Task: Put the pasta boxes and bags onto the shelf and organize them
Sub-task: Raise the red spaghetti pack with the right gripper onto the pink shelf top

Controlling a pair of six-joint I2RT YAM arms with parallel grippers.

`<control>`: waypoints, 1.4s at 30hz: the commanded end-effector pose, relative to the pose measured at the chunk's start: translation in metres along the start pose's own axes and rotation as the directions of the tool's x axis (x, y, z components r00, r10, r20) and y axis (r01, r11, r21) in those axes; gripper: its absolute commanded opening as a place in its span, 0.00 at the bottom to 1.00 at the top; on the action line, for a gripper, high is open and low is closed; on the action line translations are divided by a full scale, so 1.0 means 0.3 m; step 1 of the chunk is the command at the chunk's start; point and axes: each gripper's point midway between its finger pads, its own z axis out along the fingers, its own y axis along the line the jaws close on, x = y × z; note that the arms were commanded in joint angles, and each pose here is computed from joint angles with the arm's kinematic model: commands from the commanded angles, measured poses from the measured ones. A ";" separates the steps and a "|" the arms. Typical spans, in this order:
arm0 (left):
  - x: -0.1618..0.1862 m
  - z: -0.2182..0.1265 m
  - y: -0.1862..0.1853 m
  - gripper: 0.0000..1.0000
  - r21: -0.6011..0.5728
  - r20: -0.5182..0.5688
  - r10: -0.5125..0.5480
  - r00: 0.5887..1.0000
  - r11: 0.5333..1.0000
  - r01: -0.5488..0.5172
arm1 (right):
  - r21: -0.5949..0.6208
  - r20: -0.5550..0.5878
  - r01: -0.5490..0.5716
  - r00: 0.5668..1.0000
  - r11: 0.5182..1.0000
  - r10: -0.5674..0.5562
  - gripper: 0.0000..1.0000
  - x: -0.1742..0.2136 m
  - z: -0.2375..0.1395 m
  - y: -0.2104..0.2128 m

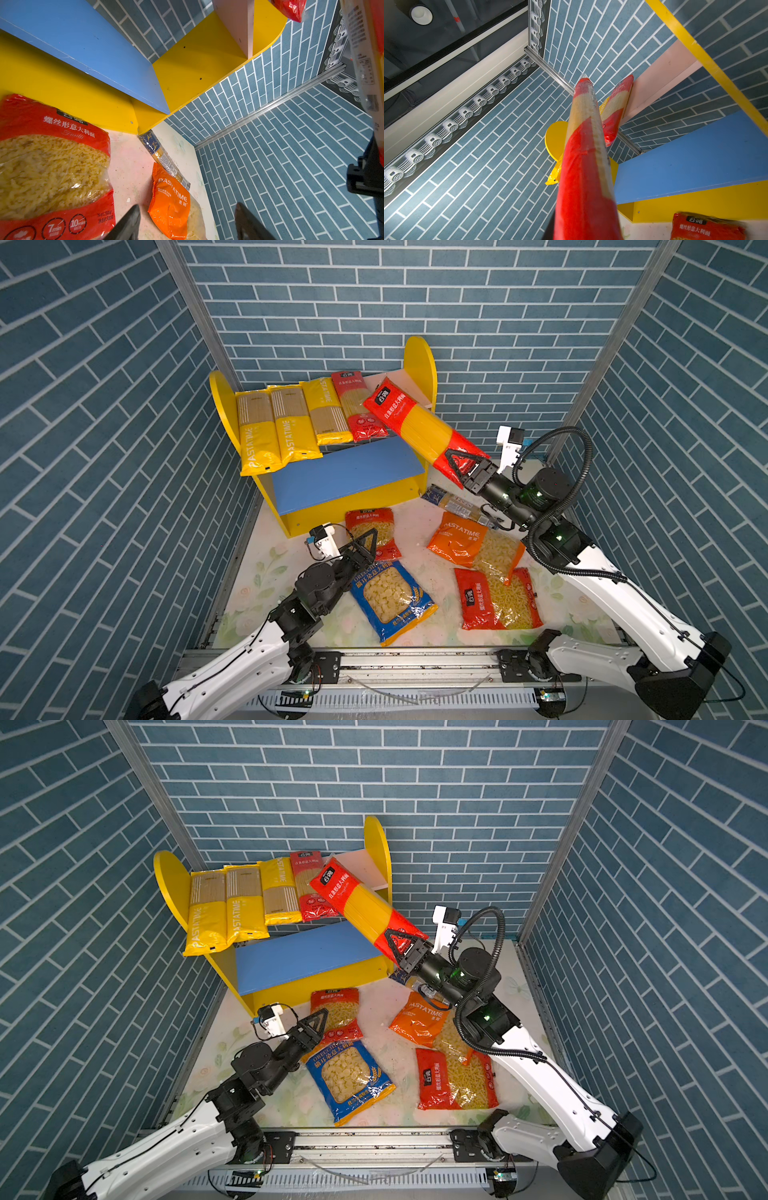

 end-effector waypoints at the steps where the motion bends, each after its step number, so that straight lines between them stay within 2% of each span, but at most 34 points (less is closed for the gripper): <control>1: 0.028 0.006 0.048 0.72 -0.043 -0.023 0.036 0.999 0.998 -0.037 | -0.187 0.248 0.124 0.966 0.975 -0.075 0.00 -0.264 -0.020 0.275; 6: 0.053 0.028 0.034 0.72 -0.016 -0.052 0.013 0.999 1.000 -0.014 | -0.181 0.303 0.075 0.953 0.981 -0.017 0.00 -0.328 0.161 0.221; 8: 0.056 0.023 0.033 0.72 -0.017 -0.059 0.015 0.998 1.000 -0.016 | -0.176 0.353 0.040 0.935 0.984 0.025 0.00 -0.363 0.229 0.188; 11: 0.049 0.004 0.046 0.72 -0.030 -0.051 0.020 0.998 0.999 -0.021 | -0.143 0.413 -0.069 0.902 0.987 0.123 0.00 -0.390 0.312 0.093; 14: 0.041 -0.017 0.060 0.72 -0.039 -0.041 0.018 0.999 0.999 -0.020 | -0.130 0.460 -0.108 0.874 0.986 0.156 0.00 -0.398 0.378 0.040; 25: 0.065 -0.024 0.099 0.71 -0.058 -0.051 0.003 0.999 0.998 -0.006 | -0.062 0.423 -0.336 0.844 0.940 0.329 0.00 -0.261 0.601 -0.099; 28: 0.071 -0.020 0.099 0.71 -0.057 -0.056 0.000 0.998 0.998 -0.004 | -0.045 0.390 -0.348 0.857 0.936 0.337 0.05 -0.225 0.652 -0.099; 30: 0.074 -0.020 0.101 0.71 -0.058 -0.057 0.001 0.998 0.998 -0.004 | -0.040 0.369 -0.362 0.861 0.931 0.350 0.12 -0.206 0.675 -0.100; 34: 0.076 -0.023 0.108 0.71 -0.061 -0.055 0.002 0.998 0.998 -0.005 | -0.007 0.351 -0.371 0.869 0.929 0.349 0.44 -0.168 0.681 -0.119; 35: 0.076 -0.024 0.110 0.71 -0.061 -0.055 0.002 0.998 0.998 -0.005 | -0.001 0.348 -0.373 0.870 0.928 0.350 0.48 -0.163 0.676 -0.122; 38: 0.078 -0.024 0.114 0.71 -0.065 -0.055 0.002 0.998 0.998 -0.006 | 0.015 0.334 -0.379 0.874 0.925 0.352 0.51 -0.143 0.657 -0.127; 42: 0.080 -0.019 0.115 0.71 -0.066 -0.056 0.002 0.998 0.998 -0.006 | 0.017 0.327 -0.380 0.876 0.925 0.354 0.49 -0.127 0.623 -0.117</control>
